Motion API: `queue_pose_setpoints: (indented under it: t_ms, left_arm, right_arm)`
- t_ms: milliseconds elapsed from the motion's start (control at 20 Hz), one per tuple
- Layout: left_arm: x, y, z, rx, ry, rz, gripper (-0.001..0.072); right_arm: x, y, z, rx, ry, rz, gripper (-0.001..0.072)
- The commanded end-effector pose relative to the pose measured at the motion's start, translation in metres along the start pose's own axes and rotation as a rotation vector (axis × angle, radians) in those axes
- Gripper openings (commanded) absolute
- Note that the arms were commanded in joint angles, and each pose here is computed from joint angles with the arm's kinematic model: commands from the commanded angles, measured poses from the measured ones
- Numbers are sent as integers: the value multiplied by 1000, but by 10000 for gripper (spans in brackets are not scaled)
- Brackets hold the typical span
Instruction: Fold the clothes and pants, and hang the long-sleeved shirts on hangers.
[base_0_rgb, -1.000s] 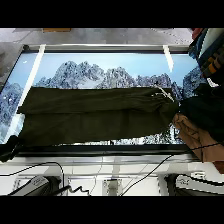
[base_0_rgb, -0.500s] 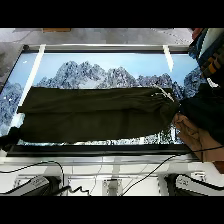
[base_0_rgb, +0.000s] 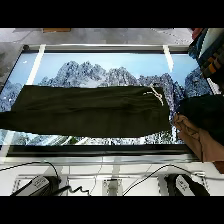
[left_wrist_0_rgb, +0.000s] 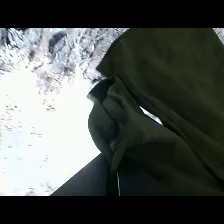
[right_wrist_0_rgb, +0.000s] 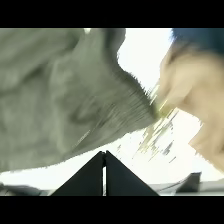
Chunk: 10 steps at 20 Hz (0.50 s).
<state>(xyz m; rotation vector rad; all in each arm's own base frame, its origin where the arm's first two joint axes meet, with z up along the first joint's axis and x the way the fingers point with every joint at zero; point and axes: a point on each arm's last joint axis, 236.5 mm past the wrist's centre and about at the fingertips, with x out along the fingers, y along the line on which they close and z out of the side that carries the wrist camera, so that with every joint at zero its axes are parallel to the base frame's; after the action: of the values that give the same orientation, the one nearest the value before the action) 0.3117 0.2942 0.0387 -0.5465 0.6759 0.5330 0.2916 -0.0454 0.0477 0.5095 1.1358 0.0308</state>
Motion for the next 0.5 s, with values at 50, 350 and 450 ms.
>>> queue_pose_setpoints:
  t_ms: [50,350,450]
  left_arm:
    - [-7,27,-3,60,43,122,17]
    - [-7,24,-4,49,44,112,18]
    - [-6,23,-3,42,41,105,18]
  right_arm:
    - [53,13,-79,171,34,134,388]
    - [106,-24,-118,487,6,66,595]
    - [109,-34,-92,558,-114,66,596]
